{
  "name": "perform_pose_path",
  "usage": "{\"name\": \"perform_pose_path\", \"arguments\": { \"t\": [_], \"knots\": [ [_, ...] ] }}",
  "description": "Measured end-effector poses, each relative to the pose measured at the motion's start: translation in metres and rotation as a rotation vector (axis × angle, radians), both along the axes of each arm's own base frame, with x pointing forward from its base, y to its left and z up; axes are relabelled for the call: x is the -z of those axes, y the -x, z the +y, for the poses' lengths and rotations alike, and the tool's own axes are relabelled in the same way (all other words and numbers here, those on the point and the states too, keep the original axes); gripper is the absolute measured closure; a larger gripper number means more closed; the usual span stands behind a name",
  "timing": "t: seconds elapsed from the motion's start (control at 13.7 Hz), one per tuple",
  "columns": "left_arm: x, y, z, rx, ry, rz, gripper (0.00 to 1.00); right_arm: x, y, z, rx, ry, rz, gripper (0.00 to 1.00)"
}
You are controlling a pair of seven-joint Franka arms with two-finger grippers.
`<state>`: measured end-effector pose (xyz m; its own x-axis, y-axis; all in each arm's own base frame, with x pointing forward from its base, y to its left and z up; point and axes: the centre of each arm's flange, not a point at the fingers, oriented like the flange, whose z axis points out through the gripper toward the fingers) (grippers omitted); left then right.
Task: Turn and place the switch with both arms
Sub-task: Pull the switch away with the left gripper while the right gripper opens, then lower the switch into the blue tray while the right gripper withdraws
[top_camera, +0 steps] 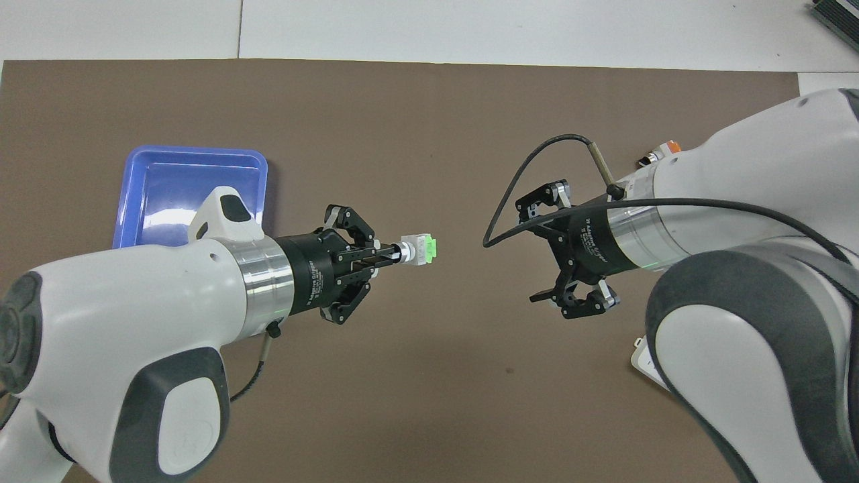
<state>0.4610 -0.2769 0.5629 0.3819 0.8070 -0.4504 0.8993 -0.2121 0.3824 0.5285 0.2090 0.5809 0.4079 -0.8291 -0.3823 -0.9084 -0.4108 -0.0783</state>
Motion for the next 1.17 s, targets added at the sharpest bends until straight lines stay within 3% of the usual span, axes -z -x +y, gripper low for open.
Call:
{"name": "perform_pose_path", "arguments": {
  "t": [0.07, 0.29, 0.58, 0.95, 1.17],
  "knots": [
    [0.004, -0.006, 0.013, 0.056, -0.051, -0.033, 0.90, -0.004, -0.002, -0.004, -0.046, 0.031, -0.039, 0.01],
    [0.017, -0.017, 0.051, 0.254, -0.240, -0.096, 0.90, -0.014, -0.008, -0.018, -0.211, 0.110, -0.150, 0.00],
    [0.031, -0.026, 0.110, 0.544, -0.434, -0.130, 0.90, -0.021, -0.022, -0.061, -0.496, 0.218, -0.274, 0.00],
    [0.071, -0.029, 0.189, 0.837, -0.575, -0.152, 0.90, -0.025, -0.036, -0.131, -0.793, 0.301, -0.346, 0.00],
    [0.108, -0.026, 0.220, 0.942, -0.603, -0.176, 0.90, -0.031, -0.037, -0.150, -0.937, 0.383, -0.338, 0.00]
  ]
}}
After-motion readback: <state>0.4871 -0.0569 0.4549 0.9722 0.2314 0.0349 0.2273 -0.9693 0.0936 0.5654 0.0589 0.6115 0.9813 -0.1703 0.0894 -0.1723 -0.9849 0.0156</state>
